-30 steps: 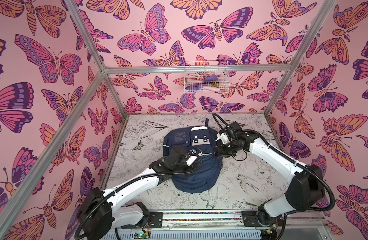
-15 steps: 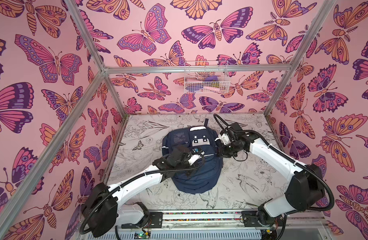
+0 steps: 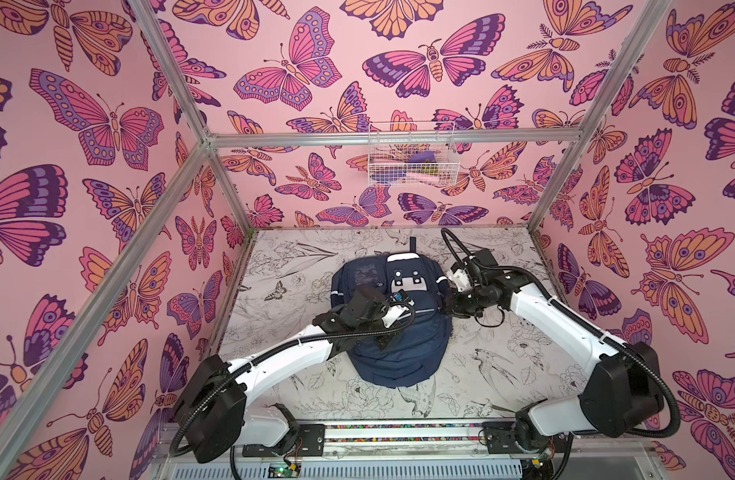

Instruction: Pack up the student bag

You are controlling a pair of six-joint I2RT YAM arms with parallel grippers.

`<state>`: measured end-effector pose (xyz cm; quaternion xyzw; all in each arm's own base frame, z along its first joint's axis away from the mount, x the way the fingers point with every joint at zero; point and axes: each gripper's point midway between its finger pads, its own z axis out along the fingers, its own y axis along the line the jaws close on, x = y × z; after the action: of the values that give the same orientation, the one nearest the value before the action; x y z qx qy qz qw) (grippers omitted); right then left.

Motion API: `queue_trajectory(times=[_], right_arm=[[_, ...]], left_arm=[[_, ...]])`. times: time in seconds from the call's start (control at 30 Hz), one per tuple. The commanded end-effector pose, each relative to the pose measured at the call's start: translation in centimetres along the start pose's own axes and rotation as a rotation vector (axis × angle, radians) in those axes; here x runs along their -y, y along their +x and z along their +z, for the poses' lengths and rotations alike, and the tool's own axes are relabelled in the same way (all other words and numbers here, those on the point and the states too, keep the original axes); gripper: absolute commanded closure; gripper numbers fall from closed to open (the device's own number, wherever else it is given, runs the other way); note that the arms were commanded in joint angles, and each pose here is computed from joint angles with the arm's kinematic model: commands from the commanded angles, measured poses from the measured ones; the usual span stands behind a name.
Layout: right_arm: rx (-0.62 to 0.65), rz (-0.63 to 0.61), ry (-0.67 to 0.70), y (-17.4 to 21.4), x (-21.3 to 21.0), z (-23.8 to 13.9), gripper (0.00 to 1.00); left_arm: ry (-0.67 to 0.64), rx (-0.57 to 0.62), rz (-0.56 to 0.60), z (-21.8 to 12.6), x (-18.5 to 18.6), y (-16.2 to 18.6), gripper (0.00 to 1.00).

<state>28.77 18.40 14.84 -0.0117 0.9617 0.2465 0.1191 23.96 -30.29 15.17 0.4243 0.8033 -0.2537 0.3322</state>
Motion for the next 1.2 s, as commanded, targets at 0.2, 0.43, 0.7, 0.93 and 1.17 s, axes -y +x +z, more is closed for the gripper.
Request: queue_trajectory(times=[0.2,0.43,0.7,0.93,1.17], right_arm=[[0.100,0.043,0.260,-2.4,5.7,-2.2,0.98],[0.109,0.057,0.259,-3.8,5.6,-1.2,0.86],[0.216,-0.025,0.108,-5.3,1.1,-5.7,0.45],[0.526,-0.028,0.194,-8.3,0.7,-13.4,0.39],[0.789,-0.115,0.261,-8.6,2.5,-15.7,0.15]], left_arm=[[-0.029,-0.163,-0.085,-1.4,-0.3,5.2,1.00],[-0.022,-0.201,-0.067,-1.3,-0.3,5.5,1.00],[0.040,-0.081,-0.132,-3.1,1.1,-0.3,0.59],[-0.231,0.228,-0.173,-10.2,-2.8,-11.2,0.00],[-0.947,0.233,-0.279,-16.8,-14.4,-8.9,0.00]])
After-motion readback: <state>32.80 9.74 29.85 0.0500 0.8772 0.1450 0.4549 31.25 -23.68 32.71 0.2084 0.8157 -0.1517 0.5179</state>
